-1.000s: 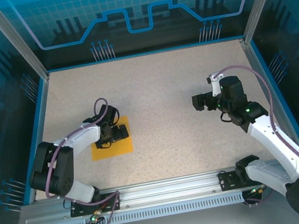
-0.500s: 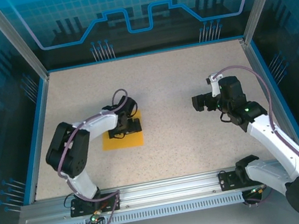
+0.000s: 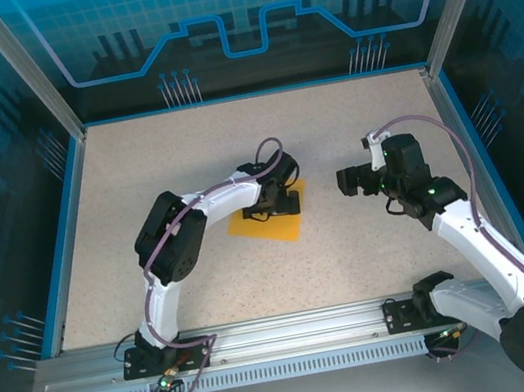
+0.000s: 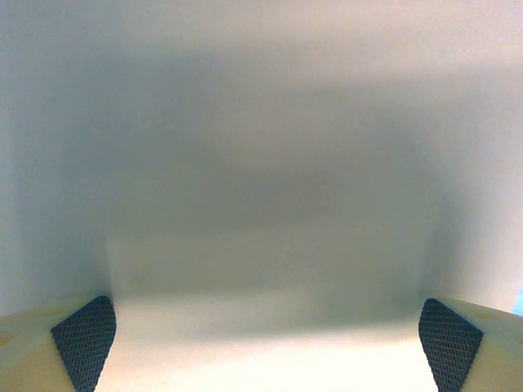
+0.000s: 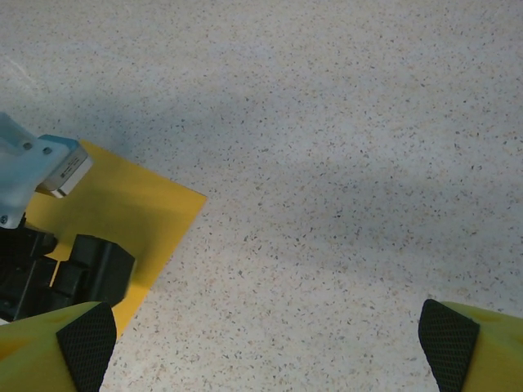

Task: Fold a paper plane with a square sheet of paper (fold left side to right side)
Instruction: Move the square sheet of paper to the center of the table, then pick up the square sheet of paper from the center of the table.

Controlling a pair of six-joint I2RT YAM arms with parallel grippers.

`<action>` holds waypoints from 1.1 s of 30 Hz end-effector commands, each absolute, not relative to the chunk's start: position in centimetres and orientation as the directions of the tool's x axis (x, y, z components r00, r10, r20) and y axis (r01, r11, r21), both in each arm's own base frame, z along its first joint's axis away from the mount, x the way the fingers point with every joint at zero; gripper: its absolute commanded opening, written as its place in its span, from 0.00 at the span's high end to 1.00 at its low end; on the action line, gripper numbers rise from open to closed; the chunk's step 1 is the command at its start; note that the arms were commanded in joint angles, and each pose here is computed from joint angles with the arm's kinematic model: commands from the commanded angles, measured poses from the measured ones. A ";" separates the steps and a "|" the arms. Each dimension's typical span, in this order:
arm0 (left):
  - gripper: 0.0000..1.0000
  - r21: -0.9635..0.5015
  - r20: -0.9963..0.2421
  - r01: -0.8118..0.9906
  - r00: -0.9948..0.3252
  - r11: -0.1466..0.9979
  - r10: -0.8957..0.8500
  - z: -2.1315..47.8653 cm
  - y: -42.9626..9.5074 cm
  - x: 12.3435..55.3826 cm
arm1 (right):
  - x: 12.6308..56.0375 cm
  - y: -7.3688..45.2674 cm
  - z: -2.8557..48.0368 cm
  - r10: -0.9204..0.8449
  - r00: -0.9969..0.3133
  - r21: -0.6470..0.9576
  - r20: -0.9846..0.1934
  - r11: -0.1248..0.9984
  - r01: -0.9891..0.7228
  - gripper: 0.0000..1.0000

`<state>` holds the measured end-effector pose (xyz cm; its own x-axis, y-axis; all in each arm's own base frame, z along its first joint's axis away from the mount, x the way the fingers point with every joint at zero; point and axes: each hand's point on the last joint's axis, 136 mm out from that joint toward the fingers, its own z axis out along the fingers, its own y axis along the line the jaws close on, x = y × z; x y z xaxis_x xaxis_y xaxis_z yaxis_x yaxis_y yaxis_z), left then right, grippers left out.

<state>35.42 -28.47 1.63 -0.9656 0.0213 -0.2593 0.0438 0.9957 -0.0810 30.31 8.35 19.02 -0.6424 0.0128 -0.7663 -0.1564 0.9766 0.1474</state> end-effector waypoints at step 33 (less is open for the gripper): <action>0.20 -0.456 -0.107 -0.090 -0.982 0.886 -0.155 2.7 -22.9 32.4 | 38.9 21.1 4.3 -0.062 -0.930 0.092 -0.361 0.991 -0.101 0.01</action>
<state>32.89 -22.96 3.68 -0.9760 -0.1721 -0.1338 -0.0929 0.8837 -0.4588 39.14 20.96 4.58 -0.9218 -0.0611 -0.3828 -0.1157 0.9859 0.1212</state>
